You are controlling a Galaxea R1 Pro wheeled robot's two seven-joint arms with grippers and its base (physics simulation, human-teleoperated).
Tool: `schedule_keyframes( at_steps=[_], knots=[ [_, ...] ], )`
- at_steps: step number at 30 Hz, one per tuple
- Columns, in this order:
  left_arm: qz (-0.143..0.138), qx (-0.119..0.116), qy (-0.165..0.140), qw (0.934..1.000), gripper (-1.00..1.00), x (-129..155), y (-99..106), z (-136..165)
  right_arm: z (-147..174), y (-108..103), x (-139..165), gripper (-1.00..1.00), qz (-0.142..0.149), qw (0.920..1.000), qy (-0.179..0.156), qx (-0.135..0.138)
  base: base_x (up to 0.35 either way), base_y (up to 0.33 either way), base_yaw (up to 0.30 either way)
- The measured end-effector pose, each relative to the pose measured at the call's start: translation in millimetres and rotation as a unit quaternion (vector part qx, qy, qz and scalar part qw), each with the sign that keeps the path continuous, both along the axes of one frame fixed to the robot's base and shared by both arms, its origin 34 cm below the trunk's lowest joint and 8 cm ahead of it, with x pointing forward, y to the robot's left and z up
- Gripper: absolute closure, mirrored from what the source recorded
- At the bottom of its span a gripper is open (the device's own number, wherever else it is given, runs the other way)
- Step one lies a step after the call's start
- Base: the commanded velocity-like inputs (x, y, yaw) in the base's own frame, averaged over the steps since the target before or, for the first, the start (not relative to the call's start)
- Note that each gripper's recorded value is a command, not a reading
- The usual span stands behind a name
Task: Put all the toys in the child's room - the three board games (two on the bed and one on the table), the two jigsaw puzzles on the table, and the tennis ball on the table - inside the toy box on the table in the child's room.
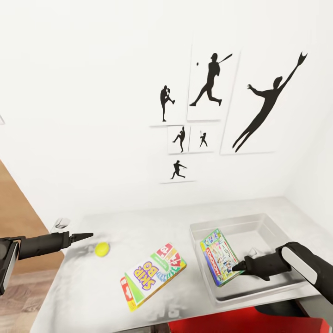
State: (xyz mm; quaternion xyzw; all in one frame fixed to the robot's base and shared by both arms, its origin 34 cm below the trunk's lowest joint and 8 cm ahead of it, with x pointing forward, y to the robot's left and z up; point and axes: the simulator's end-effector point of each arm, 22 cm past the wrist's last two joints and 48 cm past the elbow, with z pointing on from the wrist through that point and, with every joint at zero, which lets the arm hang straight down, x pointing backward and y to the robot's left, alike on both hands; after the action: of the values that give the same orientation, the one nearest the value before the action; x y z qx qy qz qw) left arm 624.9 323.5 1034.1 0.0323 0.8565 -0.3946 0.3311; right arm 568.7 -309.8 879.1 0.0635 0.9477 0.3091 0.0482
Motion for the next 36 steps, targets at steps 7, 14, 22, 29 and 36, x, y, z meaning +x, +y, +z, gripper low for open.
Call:
schedule_keyframes(
  at_steps=[7, 14, 22, 29, 36],
  knots=[
    [0.000, -0.001, 0.004, 1.0000, -1.00, 0.2, -0.6, -4.2, -0.3, -0.1, 2.9, 1.00, -0.001, 1.0000, 0.000, 0.002, 0.000, 0.000, 0.000],
    [0.000, 0.000, 0.005, 1.0000, -1.00, 0.3, -0.6, -4.8, 0.3, -1.6, 5.3, 1.00, 0.000, 1.0000, -0.002, -0.003, 0.000, 0.000, 0.000],
    [0.000, -0.001, 0.004, 1.0000, -1.00, 0.3, -0.7, -4.7, -0.7, -2.5, 4.9, -1.00, -0.001, 1.0000, 0.000, -0.003, 0.000, 0.000, 0.000],
    [0.000, -0.001, 0.004, 1.0000, -1.00, 0.3, -0.7, -4.7, -0.9, -2.8, 4.8, -1.00, -0.002, 1.0000, 0.000, -0.003, 0.000, 0.000, 0.000],
    [0.000, 0.000, 0.005, 1.0000, -1.00, 0.3, -0.6, -4.8, -1.0, -2.8, 4.7, -1.00, -0.002, 1.0000, 0.000, -0.003, 0.000, 0.000, 0.000]
  ],
)
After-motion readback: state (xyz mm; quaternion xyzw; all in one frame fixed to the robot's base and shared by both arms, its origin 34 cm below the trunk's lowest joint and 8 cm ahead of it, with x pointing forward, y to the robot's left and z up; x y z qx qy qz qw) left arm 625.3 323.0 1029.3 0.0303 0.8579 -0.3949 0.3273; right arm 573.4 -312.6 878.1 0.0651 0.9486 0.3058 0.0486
